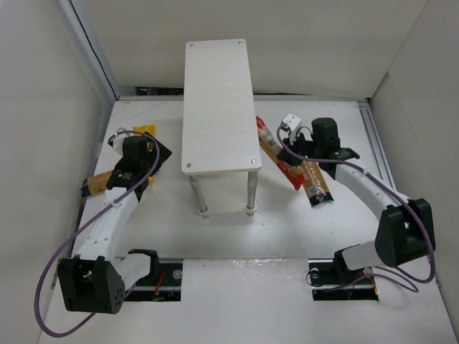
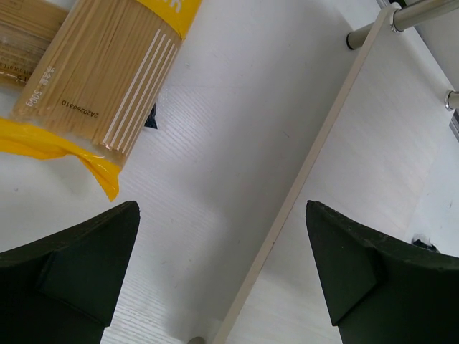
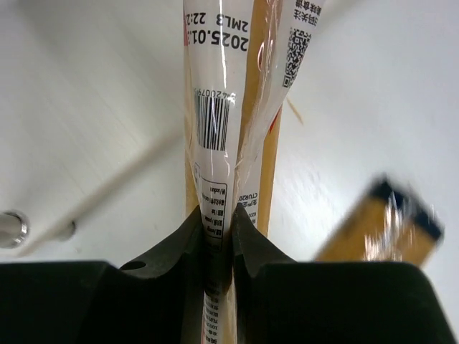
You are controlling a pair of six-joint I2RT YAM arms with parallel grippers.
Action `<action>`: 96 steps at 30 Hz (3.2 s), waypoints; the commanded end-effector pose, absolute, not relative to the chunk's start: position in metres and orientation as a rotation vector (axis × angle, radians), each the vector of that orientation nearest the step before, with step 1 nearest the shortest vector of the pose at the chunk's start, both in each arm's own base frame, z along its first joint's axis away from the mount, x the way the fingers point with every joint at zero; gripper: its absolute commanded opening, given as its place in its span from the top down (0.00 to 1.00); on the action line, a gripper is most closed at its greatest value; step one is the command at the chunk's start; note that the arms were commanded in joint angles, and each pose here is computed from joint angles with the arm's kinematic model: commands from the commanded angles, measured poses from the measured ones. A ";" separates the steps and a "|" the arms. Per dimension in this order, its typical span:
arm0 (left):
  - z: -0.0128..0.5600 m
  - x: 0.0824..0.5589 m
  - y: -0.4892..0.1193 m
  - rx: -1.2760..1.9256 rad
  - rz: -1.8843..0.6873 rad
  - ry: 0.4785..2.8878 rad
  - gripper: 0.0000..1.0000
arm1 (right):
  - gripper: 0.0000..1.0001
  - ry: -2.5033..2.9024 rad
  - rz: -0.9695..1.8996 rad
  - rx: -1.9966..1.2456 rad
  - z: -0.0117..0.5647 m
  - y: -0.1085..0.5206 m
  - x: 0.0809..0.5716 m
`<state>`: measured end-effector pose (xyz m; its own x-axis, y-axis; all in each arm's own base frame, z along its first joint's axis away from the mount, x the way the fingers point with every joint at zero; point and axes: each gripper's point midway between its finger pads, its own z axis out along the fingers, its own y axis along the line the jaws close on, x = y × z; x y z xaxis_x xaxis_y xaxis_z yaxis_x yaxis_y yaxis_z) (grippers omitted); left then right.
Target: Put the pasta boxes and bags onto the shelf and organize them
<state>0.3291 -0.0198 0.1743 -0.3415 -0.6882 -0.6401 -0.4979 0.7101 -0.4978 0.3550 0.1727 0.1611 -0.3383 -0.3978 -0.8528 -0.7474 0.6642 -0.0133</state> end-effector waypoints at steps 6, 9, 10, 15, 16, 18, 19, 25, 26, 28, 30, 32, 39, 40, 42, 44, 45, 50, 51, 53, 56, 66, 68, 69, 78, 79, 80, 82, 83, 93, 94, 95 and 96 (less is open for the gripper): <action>0.204 0.338 -0.022 -0.866 -0.301 1.946 0.00 | 1.00 1.190 0.854 -1.372 0.262 0.292 0.340; 0.202 0.337 -0.022 -0.868 -0.297 1.955 0.00 | 1.00 1.146 0.935 -1.410 0.260 0.308 0.341; 0.202 0.337 -0.022 -0.868 -0.297 1.955 0.00 | 1.00 1.123 0.983 -1.431 0.258 0.314 0.335; 0.204 0.335 -0.020 -0.872 -0.288 1.951 0.00 | 1.00 1.158 1.083 -1.468 0.223 0.336 0.335; 0.204 0.335 -0.020 -0.872 -0.288 1.951 0.00 | 1.00 1.147 1.102 -1.478 0.222 0.340 0.333; 0.204 0.335 -0.020 -0.881 -0.293 1.947 0.00 | 0.95 1.169 1.129 -1.487 0.208 0.346 0.331; 0.202 0.333 -0.018 -0.887 -0.280 1.951 0.00 | 0.90 1.178 1.136 -1.482 0.208 0.346 0.331; 0.202 0.333 -0.018 -0.887 -0.279 1.951 0.00 | 0.33 1.220 1.172 -1.484 0.190 0.349 0.328; 0.200 0.332 -0.018 -0.890 -0.275 1.959 0.00 | 0.27 1.229 1.179 -1.479 0.190 0.349 0.328; 0.200 0.332 -0.018 -0.890 -0.275 1.960 0.00 | 0.10 1.275 1.181 -1.455 0.186 0.343 0.332; 0.196 0.331 -0.018 -0.892 -0.271 1.968 0.00 | 0.00 1.335 1.166 -1.409 0.185 0.333 0.339; 0.190 0.332 -0.018 -0.894 -0.265 1.978 0.00 | 0.00 1.418 1.080 -1.335 0.189 0.317 0.358; 0.185 0.351 0.055 -1.014 0.055 1.943 0.00 | 0.00 1.713 0.953 -0.994 0.180 0.227 0.387; 0.185 0.364 0.064 -0.984 0.031 1.960 0.00 | 0.00 1.765 0.941 -0.920 0.179 0.214 0.390; 0.187 0.384 0.067 -0.771 0.019 2.023 0.00 | 0.00 1.834 0.829 -0.771 0.177 0.180 0.405; 0.184 0.417 0.049 -0.514 -0.096 2.084 0.00 | 0.00 1.841 0.776 -0.716 0.179 0.164 0.401; 0.179 0.425 0.050 -0.397 -0.058 2.112 0.00 | 0.00 1.836 0.741 -0.711 0.180 0.155 0.402; 0.148 0.447 0.064 -0.313 0.018 2.234 0.00 | 0.00 1.777 0.675 -0.742 0.197 0.145 0.407; 0.143 0.446 0.068 -0.306 0.032 2.246 0.00 | 0.00 1.785 0.679 -0.740 0.193 0.145 0.408; 0.136 0.445 0.070 -0.257 0.021 2.262 0.00 | 0.00 1.775 0.708 -0.756 0.194 0.149 0.407; 0.120 0.444 0.078 -0.247 0.021 2.307 0.00 | 0.00 1.776 0.722 -0.781 0.187 0.151 0.407; 0.070 0.443 0.071 -0.187 -0.023 2.418 0.00 | 0.00 1.766 0.730 -0.808 0.187 0.159 0.407; 0.072 0.446 0.063 -0.149 -0.082 2.406 0.00 | 0.00 1.757 0.733 -0.820 0.187 0.160 0.406; 0.076 0.447 0.060 -0.127 -0.096 2.396 0.00 | 0.00 1.758 0.730 -0.824 0.187 0.162 0.406; 0.069 0.458 0.060 -0.131 -0.129 2.458 0.11 | 0.00 1.739 0.692 -0.821 0.194 0.155 0.399; 0.067 0.459 0.060 -0.131 -0.102 2.470 0.12 | 0.00 1.729 0.687 -0.823 0.199 0.155 0.398; 0.068 0.462 0.063 -0.137 -0.085 2.471 0.12 | 0.00 1.740 0.685 -0.813 0.195 0.152 0.398; 0.063 0.463 0.061 -0.148 -0.042 2.513 0.15 | 0.00 1.740 0.685 -0.813 0.195 0.152 0.398; 0.060 0.463 0.056 -0.149 -0.031 2.531 0.18 | 0.00 1.732 0.703 -0.823 0.196 0.154 0.396; 0.046 0.468 0.057 -0.194 0.022 2.685 1.00 | 0.00 1.668 0.694 -0.826 0.213 0.149 0.391; 0.050 0.464 0.056 -0.194 0.022 2.680 1.00 | 0.00 1.672 0.689 -0.818 0.210 0.146 0.392; 0.068 0.470 0.056 -0.174 0.018 2.619 1.00 | 0.00 1.660 0.682 -0.820 0.216 0.146 0.391; 0.077 0.471 0.049 -0.156 -0.035 2.588 1.00 | 0.00 1.641 0.685 -0.829 0.218 0.147 0.388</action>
<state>0.4858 0.0575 0.0559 -0.8491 -0.1197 -0.5145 -0.1276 0.9916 -0.0202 0.3888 0.1457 0.1855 -0.2665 -0.1797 -0.9469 -0.7843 0.6114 0.1047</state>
